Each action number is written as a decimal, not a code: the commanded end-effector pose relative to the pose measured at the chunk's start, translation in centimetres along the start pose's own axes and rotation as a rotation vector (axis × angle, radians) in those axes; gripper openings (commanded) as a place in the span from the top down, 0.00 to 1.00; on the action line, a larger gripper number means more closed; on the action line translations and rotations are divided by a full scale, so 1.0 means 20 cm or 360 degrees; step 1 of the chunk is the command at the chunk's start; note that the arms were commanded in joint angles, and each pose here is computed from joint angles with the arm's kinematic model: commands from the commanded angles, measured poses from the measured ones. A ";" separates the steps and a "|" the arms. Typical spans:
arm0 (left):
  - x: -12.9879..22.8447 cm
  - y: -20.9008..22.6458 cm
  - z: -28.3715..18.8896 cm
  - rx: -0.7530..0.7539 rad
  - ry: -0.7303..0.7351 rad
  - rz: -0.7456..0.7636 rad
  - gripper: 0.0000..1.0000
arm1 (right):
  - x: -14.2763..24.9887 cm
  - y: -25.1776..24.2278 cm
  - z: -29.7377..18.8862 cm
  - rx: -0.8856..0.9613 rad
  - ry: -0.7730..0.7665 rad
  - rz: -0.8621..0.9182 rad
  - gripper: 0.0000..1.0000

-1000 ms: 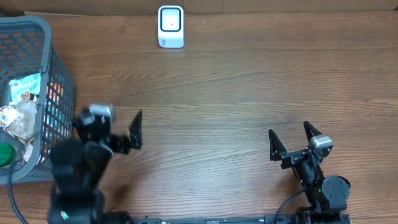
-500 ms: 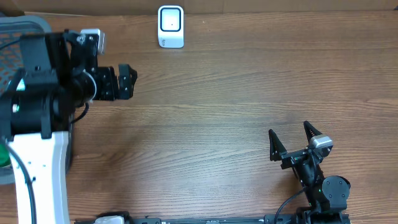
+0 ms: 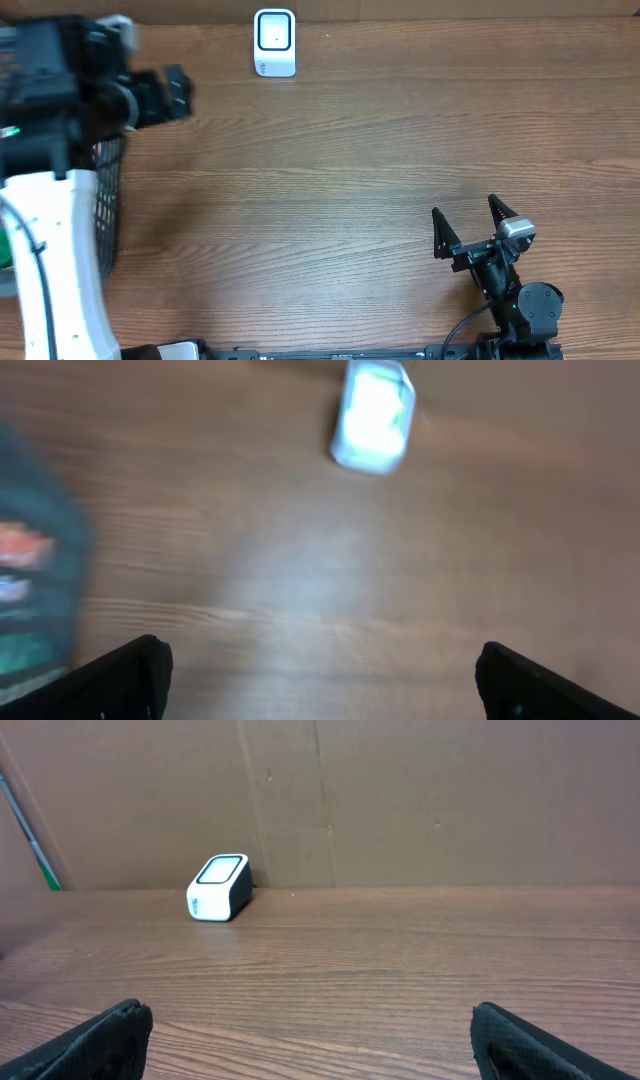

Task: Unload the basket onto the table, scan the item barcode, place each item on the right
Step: 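Move the left gripper over the grey basket and reach down inside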

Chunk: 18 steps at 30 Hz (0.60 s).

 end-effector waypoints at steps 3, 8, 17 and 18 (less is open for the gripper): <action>-0.07 0.42 -0.31 -0.0458 -0.0208 -0.0448 0.00 | 0.00 -0.01 0.00 0.0003 -0.0012 0.0002 0.00; 0.10 0.82 -0.44 -0.0842 -0.0157 -0.0827 0.00 | 0.00 -0.01 0.00 0.0003 -0.0012 0.0003 0.00; 0.46 1.20 -0.31 -0.1019 0.0202 -0.1211 0.00 | 0.00 -0.01 0.00 0.0003 -0.0012 0.0003 0.00; 0.50 1.22 -0.28 -0.1030 0.0239 -0.1232 0.00 | 0.00 -0.01 0.00 0.0003 -0.0012 0.0003 0.00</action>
Point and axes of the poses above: each gripper's point midway between its finger pads, its own z axis out along the fingers, its own y axis along the line the jaws close on, x = y × z, the point moved 1 cm from there along -z, back along the fingers, and after that the axes turned 12 degrees about z, right-handed, at the moved point
